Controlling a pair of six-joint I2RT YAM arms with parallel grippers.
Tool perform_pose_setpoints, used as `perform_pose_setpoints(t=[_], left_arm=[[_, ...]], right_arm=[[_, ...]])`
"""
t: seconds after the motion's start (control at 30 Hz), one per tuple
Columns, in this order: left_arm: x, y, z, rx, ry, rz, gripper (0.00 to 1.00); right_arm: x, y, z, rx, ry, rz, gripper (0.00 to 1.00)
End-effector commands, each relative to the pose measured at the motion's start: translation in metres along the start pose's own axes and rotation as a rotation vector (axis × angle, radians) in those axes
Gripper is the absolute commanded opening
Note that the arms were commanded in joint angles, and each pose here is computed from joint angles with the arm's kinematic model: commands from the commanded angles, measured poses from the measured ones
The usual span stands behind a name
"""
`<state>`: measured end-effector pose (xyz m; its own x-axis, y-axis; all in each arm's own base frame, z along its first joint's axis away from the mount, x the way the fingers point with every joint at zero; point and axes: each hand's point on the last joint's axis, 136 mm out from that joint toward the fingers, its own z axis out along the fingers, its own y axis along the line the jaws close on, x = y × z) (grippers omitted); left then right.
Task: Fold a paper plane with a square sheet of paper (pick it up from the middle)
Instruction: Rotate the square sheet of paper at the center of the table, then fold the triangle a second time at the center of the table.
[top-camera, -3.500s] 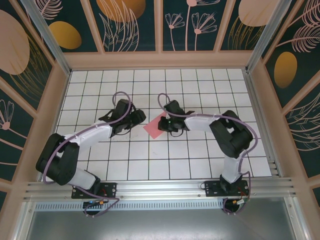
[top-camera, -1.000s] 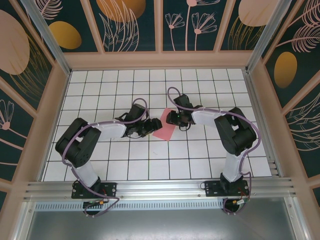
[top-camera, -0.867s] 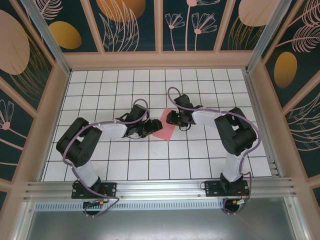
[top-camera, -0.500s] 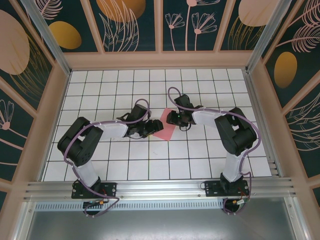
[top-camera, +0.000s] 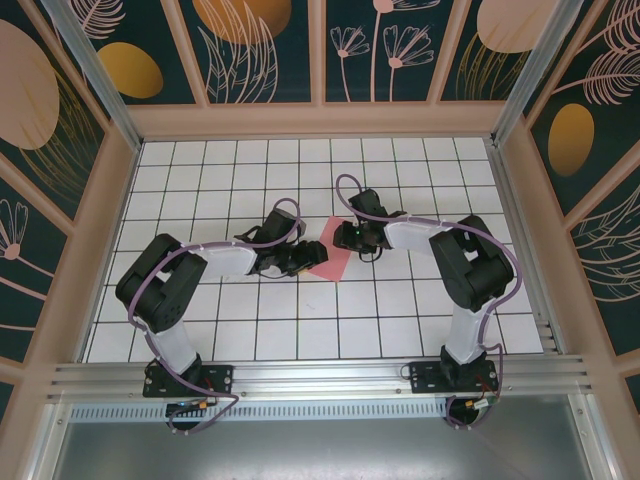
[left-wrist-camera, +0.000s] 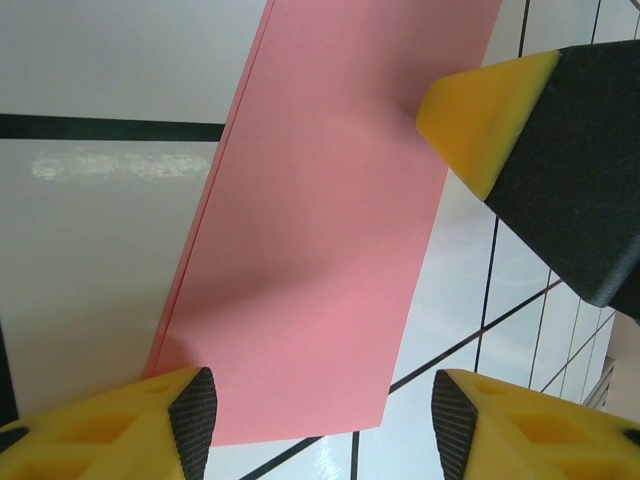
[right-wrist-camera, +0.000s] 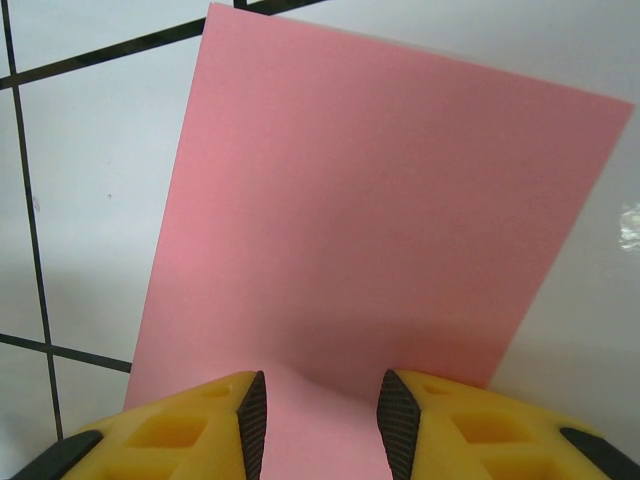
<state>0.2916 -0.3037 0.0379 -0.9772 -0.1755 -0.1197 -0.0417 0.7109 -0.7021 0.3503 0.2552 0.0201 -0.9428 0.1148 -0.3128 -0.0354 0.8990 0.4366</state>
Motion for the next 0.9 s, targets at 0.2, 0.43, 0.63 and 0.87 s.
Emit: perform_pose_setpoints(t=[0.2,0.43,0.63,0.87], left_arm=[[-0.016,0.014,-0.008,-0.146,-0.077,0.051,0.62],[-0.01,0.019,-0.002,-0.145,-0.045,0.036,0.64],[-0.001,0.013,0.003,-0.096,0.006,0.048,0.64],[0.0,-0.001,0.002,-0.032,0.022,0.06,0.61]], right_arm=[[0.042,-0.041,0.019,0.114,0.126,0.028,0.4],[0.046,-0.044,0.021,0.116,0.135,0.032,0.4],[0.046,-0.044,0.022,0.115,0.137,0.036,0.4],[0.048,-0.045,0.024,0.117,0.142,0.04,0.4]])
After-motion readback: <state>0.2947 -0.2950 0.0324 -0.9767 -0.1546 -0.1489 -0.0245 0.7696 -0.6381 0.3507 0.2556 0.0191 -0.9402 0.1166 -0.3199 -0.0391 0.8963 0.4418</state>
